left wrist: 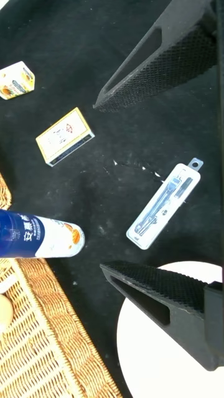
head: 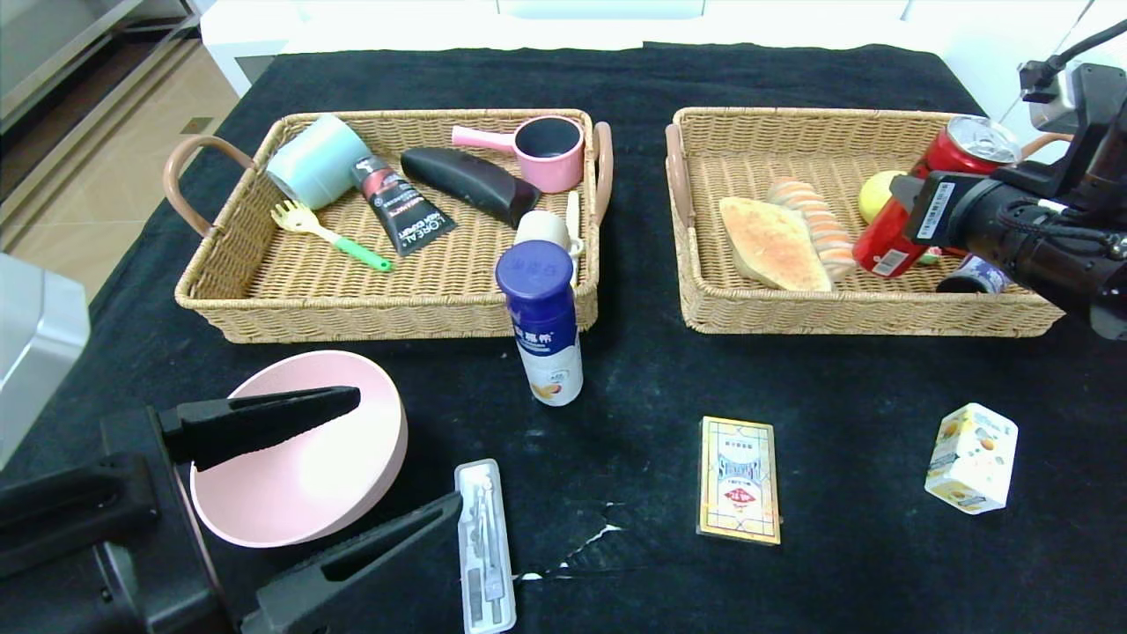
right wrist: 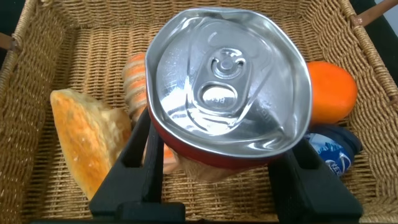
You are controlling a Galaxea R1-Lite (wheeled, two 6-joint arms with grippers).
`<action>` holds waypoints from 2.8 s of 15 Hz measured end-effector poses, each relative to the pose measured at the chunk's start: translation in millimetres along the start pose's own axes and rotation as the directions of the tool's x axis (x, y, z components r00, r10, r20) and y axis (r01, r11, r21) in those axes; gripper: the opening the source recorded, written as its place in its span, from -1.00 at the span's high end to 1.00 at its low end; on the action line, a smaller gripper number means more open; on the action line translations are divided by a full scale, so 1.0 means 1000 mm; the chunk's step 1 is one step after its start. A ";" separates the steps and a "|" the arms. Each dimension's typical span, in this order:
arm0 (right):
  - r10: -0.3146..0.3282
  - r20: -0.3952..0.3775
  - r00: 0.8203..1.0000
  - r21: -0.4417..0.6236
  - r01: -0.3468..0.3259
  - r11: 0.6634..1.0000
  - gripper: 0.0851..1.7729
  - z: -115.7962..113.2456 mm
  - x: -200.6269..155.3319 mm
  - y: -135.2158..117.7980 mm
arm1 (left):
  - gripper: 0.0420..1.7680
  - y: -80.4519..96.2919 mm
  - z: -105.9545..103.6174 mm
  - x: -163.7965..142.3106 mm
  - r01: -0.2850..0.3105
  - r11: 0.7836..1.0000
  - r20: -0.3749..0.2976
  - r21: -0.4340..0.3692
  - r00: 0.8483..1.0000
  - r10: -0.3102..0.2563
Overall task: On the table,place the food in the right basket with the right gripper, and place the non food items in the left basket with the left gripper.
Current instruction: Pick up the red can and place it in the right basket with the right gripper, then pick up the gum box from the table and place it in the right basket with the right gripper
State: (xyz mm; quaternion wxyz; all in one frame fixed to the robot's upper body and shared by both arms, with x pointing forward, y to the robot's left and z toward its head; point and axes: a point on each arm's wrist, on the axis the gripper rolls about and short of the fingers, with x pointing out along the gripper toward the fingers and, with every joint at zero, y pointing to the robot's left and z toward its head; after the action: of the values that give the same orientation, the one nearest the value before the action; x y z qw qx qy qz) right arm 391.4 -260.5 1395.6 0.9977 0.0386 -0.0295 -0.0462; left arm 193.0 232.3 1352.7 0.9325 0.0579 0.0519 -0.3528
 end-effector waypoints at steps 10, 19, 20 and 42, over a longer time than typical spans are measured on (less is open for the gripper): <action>0.000 -0.004 1.000 -0.015 0.000 1.000 -0.60 -0.002 0.003 0.001 | -0.94 -0.002 -0.002 0.000 0.010 1.000 -0.005 0.002 1.000 -0.010; 0.028 -0.083 0.996 -0.045 -0.032 0.998 -0.82 0.004 -0.040 -0.006 | -0.94 -0.002 -0.003 0.000 0.014 1.000 -0.008 0.003 1.000 -0.014; 0.040 -0.090 0.995 -0.047 -0.045 0.998 -0.83 0.006 -0.050 -0.006 | -0.94 -0.002 -0.003 0.000 0.014 1.000 -0.009 0.003 1.000 -0.014; -0.012 -0.682 0.731 0.165 0.169 0.972 -0.91 -0.046 -0.126 -0.035 | -0.94 -0.005 -0.006 0.001 0.022 1.000 -0.026 0.006 0.999 -0.022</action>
State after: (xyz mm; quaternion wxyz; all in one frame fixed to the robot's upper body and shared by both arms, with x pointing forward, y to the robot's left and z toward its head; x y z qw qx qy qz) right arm 265.4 -280.1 1340.0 0.9261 0.1622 0.3324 -0.0744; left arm 190.7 228.8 1346.5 0.9277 0.0650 0.0632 -0.3623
